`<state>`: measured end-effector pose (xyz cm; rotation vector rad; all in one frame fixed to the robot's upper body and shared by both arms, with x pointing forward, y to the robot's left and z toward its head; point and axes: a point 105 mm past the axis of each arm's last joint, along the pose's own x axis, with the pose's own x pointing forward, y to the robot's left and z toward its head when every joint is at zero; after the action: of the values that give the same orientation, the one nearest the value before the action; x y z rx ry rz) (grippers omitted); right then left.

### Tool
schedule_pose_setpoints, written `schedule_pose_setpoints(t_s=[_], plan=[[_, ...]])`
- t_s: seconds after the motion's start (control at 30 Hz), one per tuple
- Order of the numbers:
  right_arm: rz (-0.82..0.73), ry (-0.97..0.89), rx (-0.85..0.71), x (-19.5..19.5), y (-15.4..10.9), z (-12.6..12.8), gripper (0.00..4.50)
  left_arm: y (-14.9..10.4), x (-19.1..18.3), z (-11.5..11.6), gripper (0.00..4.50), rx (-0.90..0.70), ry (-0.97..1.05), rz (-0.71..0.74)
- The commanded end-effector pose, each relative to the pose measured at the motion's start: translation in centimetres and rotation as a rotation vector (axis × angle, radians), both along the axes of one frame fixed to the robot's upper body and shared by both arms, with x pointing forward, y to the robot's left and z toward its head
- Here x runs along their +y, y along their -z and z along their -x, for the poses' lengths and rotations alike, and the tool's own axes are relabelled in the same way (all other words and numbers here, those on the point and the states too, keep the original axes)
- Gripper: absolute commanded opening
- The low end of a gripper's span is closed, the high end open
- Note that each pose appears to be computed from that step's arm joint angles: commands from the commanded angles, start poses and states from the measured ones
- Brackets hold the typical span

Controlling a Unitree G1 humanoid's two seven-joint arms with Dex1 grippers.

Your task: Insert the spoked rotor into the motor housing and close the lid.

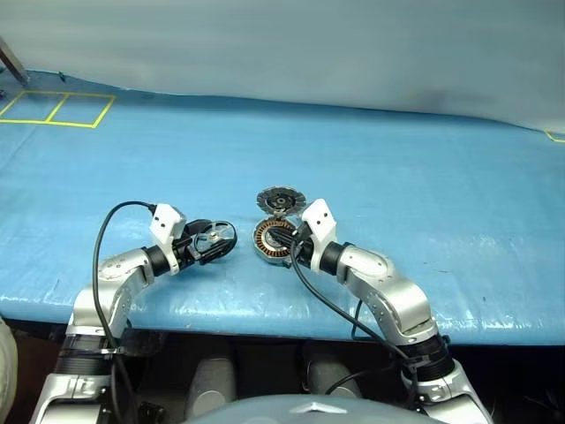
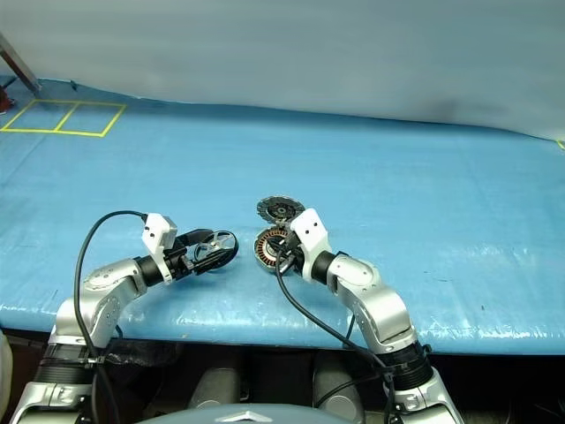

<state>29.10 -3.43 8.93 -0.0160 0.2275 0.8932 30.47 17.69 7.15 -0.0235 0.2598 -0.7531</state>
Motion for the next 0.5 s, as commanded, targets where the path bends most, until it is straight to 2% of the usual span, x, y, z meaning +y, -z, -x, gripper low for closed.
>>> schedule_pose_setpoints(t_s=[0.03, 0.5], plan=[[-0.028, -0.012, -0.052, 0.3, -1.4, 0.1, 0.05, -2.1, -0.3, -0.2, 4.5, -0.083, 0.01, 0.013], [-0.023, 0.007, -0.049, 0.0, -1.1, 0.0, 0.05, 0.0, 0.0, 0.3, 4.5, 0.067, -0.016, -0.019]])
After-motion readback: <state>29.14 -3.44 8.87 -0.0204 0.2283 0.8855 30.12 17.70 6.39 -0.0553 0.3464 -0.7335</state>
